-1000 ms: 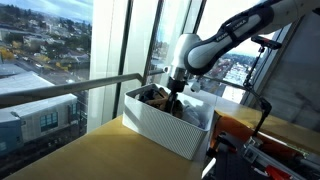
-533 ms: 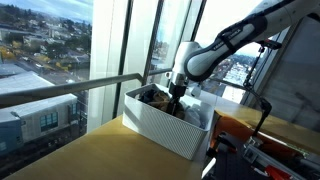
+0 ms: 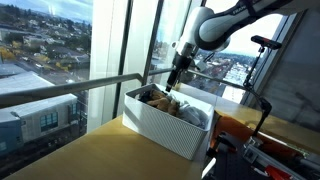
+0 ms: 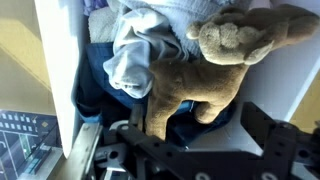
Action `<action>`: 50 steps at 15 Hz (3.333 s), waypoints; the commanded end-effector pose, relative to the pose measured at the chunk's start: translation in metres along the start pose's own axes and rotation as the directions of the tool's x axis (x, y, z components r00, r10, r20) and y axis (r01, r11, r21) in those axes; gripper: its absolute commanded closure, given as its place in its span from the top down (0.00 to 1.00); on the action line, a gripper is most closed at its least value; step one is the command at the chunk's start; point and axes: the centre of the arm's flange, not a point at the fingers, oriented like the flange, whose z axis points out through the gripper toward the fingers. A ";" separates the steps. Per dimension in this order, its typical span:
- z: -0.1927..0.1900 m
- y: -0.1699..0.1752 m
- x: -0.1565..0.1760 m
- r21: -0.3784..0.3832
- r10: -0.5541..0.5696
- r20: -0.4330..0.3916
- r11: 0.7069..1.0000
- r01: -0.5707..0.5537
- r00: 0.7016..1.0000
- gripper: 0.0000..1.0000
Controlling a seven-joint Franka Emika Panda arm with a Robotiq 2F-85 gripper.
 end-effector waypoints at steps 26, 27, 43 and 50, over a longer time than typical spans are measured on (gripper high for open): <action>-0.021 -0.002 0.000 0.005 0.009 -0.025 1.000 -0.009 1.000 1.00; -0.021 -0.002 0.000 0.005 0.009 -0.025 1.000 -0.009 1.000 1.00; -0.021 -0.002 0.000 0.005 0.009 -0.025 1.000 -0.009 1.000 1.00; -0.021 -0.002 0.000 0.005 0.009 -0.025 1.000 -0.009 1.000 1.00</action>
